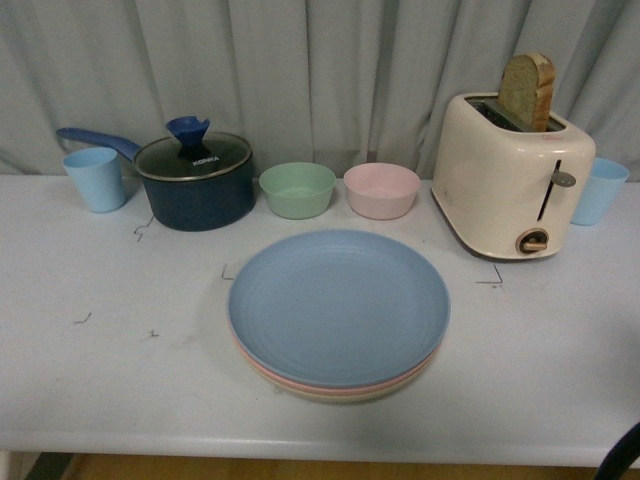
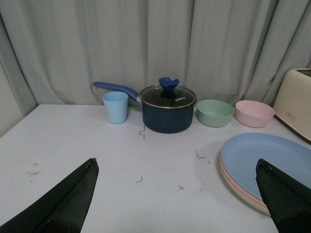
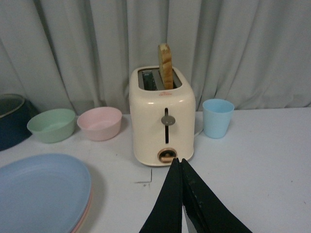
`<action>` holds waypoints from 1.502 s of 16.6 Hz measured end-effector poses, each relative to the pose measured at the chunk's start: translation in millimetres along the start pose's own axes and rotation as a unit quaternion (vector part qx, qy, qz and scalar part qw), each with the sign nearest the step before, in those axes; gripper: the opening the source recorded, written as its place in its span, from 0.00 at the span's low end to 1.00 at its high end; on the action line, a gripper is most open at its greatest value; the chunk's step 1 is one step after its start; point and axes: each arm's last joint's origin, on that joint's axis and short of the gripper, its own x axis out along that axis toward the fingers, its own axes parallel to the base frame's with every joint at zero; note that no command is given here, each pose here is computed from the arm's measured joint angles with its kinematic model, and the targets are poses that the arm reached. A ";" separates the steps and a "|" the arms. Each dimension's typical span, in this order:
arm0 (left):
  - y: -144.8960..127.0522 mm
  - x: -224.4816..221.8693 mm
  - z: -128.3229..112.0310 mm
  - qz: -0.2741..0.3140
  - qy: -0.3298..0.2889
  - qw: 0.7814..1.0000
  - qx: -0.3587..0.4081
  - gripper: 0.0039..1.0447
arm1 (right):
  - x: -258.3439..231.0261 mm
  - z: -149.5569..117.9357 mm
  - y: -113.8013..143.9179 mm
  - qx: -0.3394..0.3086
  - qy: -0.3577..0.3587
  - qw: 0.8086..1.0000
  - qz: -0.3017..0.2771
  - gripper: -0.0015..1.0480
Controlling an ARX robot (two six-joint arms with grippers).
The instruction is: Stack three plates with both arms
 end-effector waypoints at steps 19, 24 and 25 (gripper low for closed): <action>0.0 0.0 0.0 0.000 0.000 1.000 0.000 0.94 | -74.3 14.6 -23.4 -0.001 0.007 1.000 0.001 0.02; 0.0 0.0 0.0 0.000 0.000 1.000 0.000 0.94 | -87.1 20.2 -23.4 -0.001 -0.004 1.000 0.001 0.02; 0.0 0.0 0.0 0.000 0.000 1.000 0.000 0.94 | -89.5 20.4 -23.4 -0.001 -0.004 1.000 0.001 0.02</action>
